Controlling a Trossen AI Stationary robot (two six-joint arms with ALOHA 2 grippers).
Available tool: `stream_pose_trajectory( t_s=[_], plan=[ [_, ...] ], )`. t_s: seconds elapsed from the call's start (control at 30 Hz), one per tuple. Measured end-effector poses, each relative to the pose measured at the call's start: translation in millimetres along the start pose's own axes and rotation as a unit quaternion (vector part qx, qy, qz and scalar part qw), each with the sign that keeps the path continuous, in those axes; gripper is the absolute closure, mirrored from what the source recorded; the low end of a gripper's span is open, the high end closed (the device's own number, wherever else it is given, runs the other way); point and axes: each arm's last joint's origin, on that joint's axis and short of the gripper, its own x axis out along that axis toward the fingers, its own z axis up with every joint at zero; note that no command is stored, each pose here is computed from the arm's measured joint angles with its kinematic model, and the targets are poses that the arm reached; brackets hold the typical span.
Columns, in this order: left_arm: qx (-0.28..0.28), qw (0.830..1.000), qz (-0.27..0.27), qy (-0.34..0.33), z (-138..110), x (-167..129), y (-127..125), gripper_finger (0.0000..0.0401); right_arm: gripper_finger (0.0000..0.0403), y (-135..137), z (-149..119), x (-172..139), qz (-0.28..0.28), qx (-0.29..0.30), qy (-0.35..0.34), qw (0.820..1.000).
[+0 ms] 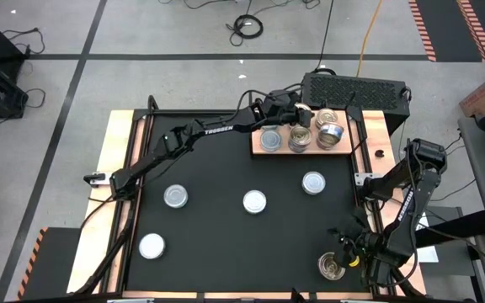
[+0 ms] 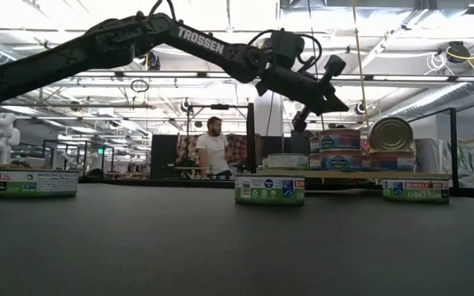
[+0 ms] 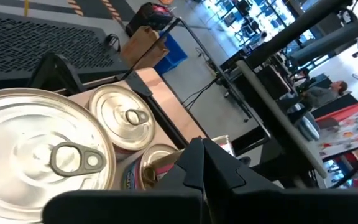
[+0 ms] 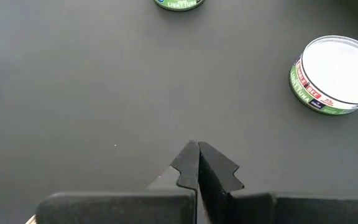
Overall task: Stack canned seafood by type on shelf
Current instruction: Stack the blue pink tuna can on top of the other blue pink tuna can on the shelf
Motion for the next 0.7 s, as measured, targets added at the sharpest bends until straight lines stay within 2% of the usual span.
stream_pose_trajectory(
  t_s=[0.13,0.3,0.4,0.53,0.63,0.7],
  plan=[
    [0.008,1.0,-0.009,0.008,0,0,0,0.0401,0.0403,0,0,0,0.0,0.0,0.0,1.0],
    [0.118,0.99,-0.063,0.045,-3,0,-4,0.0399,0.0403,0,0,0,0.0,0.0,0.0,1.0],
    [0.211,0.971,-0.096,0.059,-11,0,-11,0.0386,0.0403,0,0,0,0.0,-0.004,0.0,1.0],
    [0.314,0.94,-0.106,0.075,-29,2,-23,0.0351,0.0403,0,0,0,0.0,-0.005,-0.001,1.0],
    [0.389,0.912,-0.092,0.085,-43,3,-31,0.031,0.0403,0,0,0,0.0,-0.006,-0.002,1.0],
    [0.414,0.902,-0.068,0.097,-48,0,-38,0.0275,0.0403,0,0,0,0.0,-0.006,-0.002,1.0]
  ],
)
